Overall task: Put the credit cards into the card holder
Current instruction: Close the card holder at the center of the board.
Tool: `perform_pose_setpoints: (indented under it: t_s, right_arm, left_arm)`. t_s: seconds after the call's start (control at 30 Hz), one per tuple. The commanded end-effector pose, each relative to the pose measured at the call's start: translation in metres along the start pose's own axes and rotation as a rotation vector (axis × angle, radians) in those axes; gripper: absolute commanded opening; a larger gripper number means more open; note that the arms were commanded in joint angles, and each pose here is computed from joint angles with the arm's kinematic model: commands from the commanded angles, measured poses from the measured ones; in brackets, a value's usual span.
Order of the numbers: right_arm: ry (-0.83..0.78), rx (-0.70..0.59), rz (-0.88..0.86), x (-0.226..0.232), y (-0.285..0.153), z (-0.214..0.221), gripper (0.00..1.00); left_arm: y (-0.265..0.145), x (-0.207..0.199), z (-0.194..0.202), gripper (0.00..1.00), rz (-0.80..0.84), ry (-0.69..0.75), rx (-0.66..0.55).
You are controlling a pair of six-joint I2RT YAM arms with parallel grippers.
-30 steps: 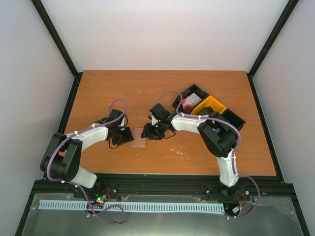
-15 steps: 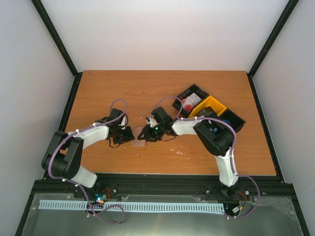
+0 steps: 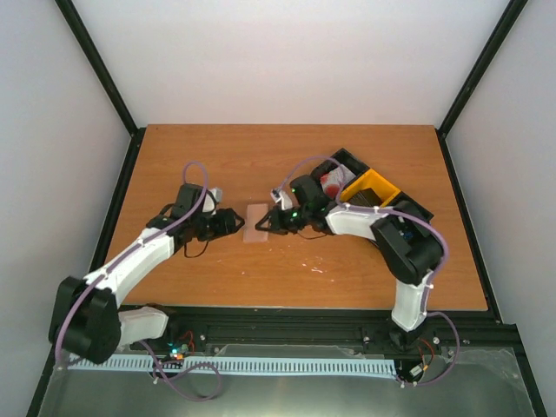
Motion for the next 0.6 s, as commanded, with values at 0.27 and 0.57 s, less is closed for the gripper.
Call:
perform_pose_setpoints:
  t_s: [0.27, 0.57]
  right_arm:
    - [-0.361, -0.056, -0.259, 0.1, -0.103, 0.002, 0.12]
    - [-0.346, -0.076, -0.352, 0.122, -0.118, 0.004, 0.14]
  left_arm:
    - [-0.082, -0.066, -0.043, 0.81, 0.452, 0.161, -0.204]
    - [-0.105, -0.077, -0.025, 0.83, 0.749, 0.249, -0.152]
Point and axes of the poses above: each gripper's point midway between its finger pads, its own y axis out along the fingers, its own x axis along the line the jaws close on, z = x × y, the point moved 10 cm from there along -y, back along the fingers, and after that the axes turned 6 degrees about y, right-handed, at the moved point
